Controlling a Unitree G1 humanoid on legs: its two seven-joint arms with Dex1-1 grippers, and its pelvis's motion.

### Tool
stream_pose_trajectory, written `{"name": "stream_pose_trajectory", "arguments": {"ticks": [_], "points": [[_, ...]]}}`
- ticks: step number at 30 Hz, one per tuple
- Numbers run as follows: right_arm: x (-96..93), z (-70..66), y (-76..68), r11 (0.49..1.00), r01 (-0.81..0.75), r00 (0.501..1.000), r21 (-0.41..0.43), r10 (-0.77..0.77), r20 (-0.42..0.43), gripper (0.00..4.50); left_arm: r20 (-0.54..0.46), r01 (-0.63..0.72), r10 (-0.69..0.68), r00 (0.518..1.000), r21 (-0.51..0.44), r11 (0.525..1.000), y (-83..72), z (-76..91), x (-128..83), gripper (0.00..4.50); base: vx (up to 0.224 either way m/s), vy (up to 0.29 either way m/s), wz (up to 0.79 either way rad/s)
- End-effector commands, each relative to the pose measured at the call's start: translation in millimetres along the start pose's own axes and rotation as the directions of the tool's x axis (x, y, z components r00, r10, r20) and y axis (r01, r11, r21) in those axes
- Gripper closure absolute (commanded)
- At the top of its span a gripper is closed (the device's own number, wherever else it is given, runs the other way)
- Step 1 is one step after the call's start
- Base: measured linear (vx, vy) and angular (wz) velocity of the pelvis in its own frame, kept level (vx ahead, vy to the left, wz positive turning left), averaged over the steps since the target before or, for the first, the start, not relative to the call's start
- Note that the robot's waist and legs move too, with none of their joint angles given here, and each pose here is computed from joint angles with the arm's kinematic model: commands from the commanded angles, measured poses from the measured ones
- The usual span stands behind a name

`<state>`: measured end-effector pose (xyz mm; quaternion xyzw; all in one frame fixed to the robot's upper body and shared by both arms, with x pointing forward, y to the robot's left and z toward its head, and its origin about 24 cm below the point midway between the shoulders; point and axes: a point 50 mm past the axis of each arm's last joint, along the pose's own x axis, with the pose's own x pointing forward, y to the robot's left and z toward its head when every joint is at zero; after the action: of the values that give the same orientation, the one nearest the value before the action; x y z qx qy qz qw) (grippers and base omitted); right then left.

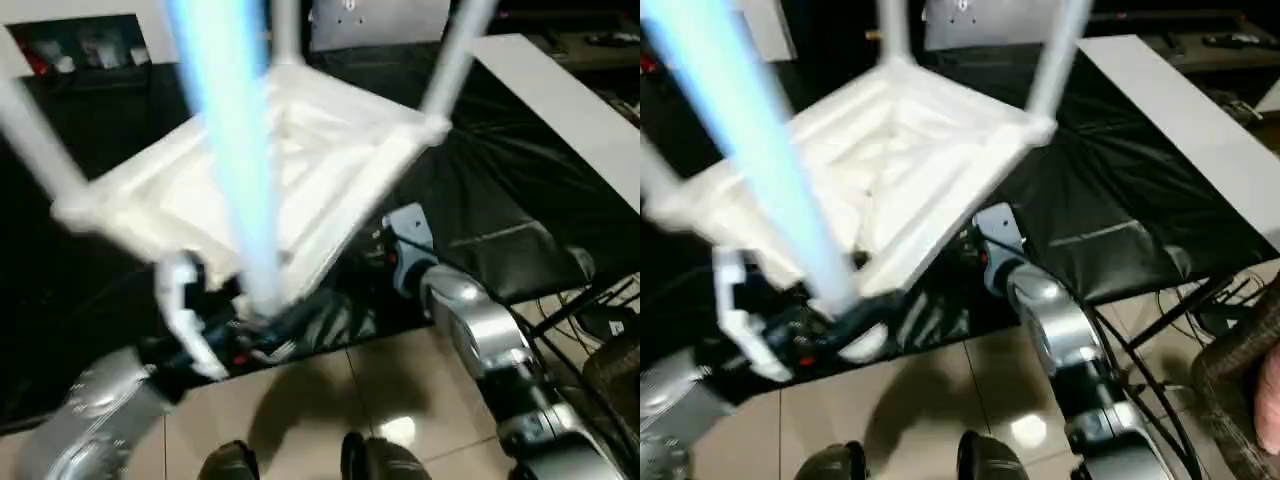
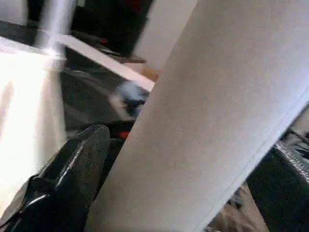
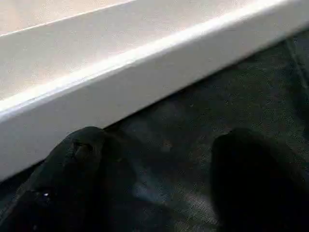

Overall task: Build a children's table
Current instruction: Rotate table base

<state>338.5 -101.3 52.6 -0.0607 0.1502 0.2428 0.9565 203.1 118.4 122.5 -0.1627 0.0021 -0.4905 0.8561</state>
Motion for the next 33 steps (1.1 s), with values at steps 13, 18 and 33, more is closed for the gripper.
{"name": "stream_pose_trajectory", "arguments": {"ticks": [13, 18, 33], "points": [[13.4, 15.5, 9.2, 0.999, -0.035, 0.995, -0.021, 0.037, 0.098, 0.0, -0.007, 0.092, -0.092, 0.996, 0.119, 0.989, 5.4, -11.3, 65, 0.01, 0.0, 0.0, 0.0], [1.7, 6.8, -16.4, 0.999, 0.049, 0.993, -0.007, -0.048, 0.106, 0.0, -0.011, 0.06, -0.059, 0.998, 0.202, 0.978, 19.4, -9.3, 78, 0.01, 0.0, 0.0, 0.0], [-70.8, 4.7, -42.1, 0.963, -0.242, 0.954, -0.116, 0.258, 0.15, 0.0, -0.355, 0.318, -0.223, 0.908, 0.237, 0.918, 55.6, -20.1, 21, 0.39, 0.0, 0.0, 0.0]]}}
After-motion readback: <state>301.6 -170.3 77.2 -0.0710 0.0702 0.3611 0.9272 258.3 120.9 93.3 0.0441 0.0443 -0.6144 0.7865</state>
